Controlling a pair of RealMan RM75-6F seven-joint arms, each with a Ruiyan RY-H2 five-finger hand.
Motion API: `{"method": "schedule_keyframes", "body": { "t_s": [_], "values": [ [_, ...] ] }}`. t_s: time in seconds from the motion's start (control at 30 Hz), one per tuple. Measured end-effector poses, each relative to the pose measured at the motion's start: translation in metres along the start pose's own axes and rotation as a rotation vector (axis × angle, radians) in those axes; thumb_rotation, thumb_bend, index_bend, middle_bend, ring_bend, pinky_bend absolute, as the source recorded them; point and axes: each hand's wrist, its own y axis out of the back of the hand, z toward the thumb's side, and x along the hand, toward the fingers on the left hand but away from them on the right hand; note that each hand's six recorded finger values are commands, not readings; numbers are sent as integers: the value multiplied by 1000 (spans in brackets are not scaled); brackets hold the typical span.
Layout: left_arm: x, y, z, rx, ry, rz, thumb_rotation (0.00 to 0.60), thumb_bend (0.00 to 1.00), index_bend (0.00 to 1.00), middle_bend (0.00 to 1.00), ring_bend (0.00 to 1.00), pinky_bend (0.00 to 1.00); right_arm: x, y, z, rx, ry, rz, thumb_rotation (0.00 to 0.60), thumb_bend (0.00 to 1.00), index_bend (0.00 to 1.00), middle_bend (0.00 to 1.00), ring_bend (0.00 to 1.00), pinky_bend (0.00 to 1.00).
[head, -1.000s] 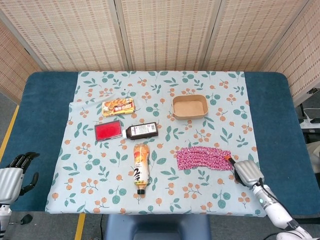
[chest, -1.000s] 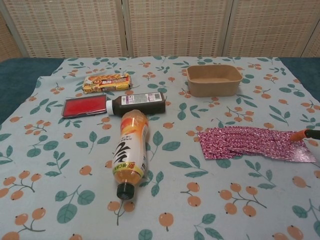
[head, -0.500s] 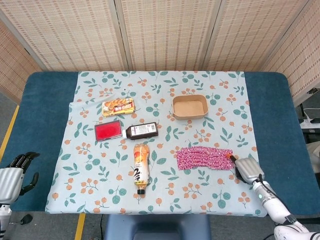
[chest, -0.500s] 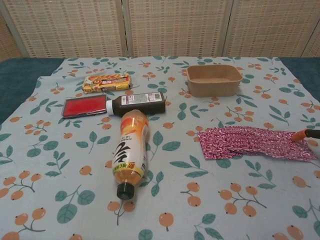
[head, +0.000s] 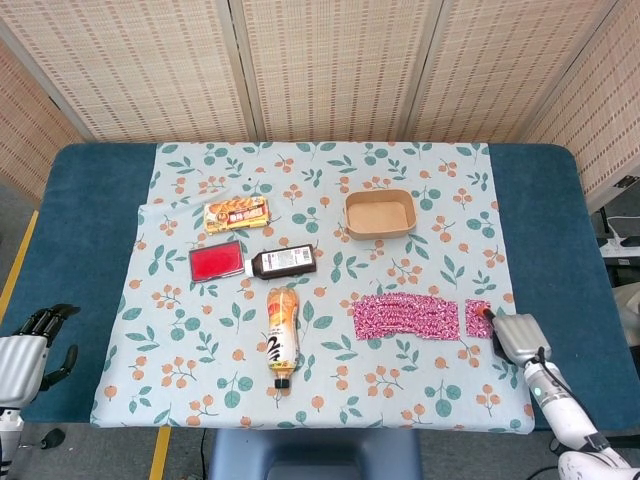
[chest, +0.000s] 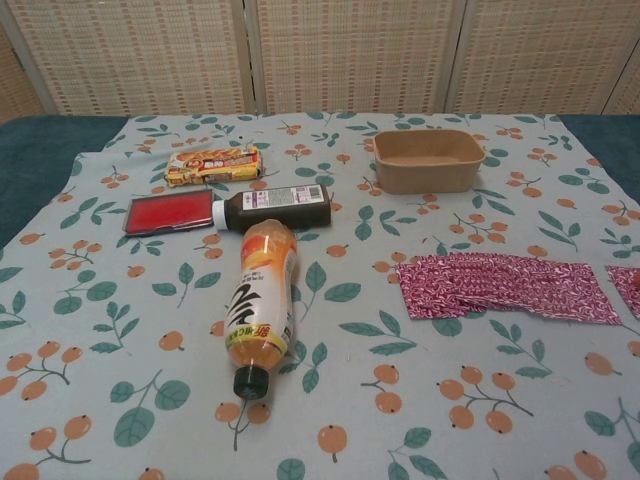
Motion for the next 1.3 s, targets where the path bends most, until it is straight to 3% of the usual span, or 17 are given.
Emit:
{"method": "schedule_keyframes", "body": {
  "t_s": [0.27,0.4,0.67,0.9,1.3],
  "values": [
    [0,0,0,0,0,-1,600,461,219,212,218,512,5,5,-20,0,-71,-22,600,979,322,783,705,832],
    [0,-1,1,2,-1,-4,600,461,218,212,219,512,6,10,-18,-15,-67,-47,600,979,319,783,705,832],
    [0,-2,1,4,0,-7,600,461,219,212,218,512,10,18,9,-69,62,-109,600,978,287,783,706,832],
    [0,-1,1,4,-1,-6,600,461,219,212,218,512,4,15,35,-73,192,-119,600,978,286,783,706,832],
    [0,-1,0,1,-3,-5,600,461,219,211,218,512,-6,3,41,-35,203,-64,600,978,291,783,706,832]
  ]
}}
